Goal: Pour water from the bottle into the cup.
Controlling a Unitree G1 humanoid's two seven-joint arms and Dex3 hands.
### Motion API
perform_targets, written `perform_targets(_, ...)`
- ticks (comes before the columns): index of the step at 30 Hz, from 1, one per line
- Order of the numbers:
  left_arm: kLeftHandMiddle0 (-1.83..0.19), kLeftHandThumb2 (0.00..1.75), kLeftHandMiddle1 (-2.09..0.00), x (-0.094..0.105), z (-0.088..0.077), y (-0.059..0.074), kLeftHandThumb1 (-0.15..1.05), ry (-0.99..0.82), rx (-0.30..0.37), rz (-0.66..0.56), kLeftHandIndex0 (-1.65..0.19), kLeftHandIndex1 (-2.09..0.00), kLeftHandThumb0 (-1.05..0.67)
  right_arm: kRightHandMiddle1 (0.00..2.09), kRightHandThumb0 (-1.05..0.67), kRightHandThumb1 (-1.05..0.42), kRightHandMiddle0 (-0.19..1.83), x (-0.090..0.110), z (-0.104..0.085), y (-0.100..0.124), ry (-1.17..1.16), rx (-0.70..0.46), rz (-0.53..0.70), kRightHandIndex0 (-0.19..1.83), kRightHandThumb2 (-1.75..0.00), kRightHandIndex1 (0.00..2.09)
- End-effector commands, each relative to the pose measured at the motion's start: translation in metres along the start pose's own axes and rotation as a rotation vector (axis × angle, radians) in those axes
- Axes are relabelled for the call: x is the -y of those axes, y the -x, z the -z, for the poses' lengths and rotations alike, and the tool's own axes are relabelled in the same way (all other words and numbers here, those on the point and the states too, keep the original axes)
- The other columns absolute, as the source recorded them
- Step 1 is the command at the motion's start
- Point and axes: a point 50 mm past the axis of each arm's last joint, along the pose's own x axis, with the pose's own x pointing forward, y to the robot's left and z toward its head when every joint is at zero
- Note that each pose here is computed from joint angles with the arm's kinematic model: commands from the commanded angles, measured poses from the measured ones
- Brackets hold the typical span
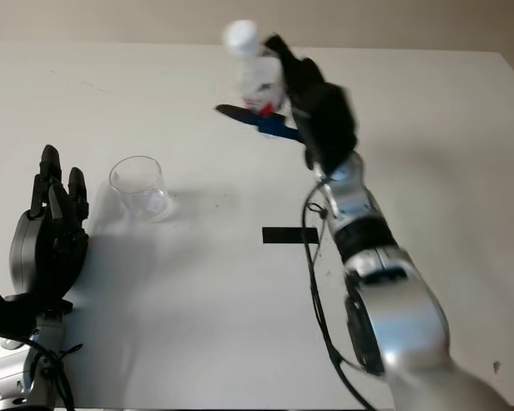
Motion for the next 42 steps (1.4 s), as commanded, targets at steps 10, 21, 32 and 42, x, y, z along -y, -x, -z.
perform_targets(10,0.19,0.73,0.0,-0.005,0.012,0.007,1.05,0.021,-0.063,-0.013,0.19,0.0,-0.75,2.09,-0.22,-1.05,0.95,0.011,-0.001,0.064,-0.136,-0.051,-0.074,1.26,-0.24,2.09)
perform_targets(21,0.19,0.74,0.0,-0.008,0.009,0.009,1.05,0.01,-0.062,-0.008,0.19,0.0,-0.73,2.09,-0.24,-1.05,0.82,-0.009,0.01,0.089,-0.17,-0.189,-0.114,1.39,-0.33,2.09)
perform_targets(32,0.19,0.73,0.0,-0.01,0.008,0.011,1.05,0.017,-0.062,-0.012,0.19,0.0,-0.72,2.09,-0.22,-1.05,0.92,-0.024,0.026,0.092,-0.203,-0.31,-0.121,1.61,-0.39,2.09)
perform_targets(42,0.19,0.74,0.0,-0.012,0.007,0.012,1.05,0.011,-0.068,-0.017,0.19,0.0,-0.71,2.09,-0.24,-1.05,1.44,-0.025,0.038,0.091,-0.212,-0.335,-0.102,1.72,-0.4,2.09)
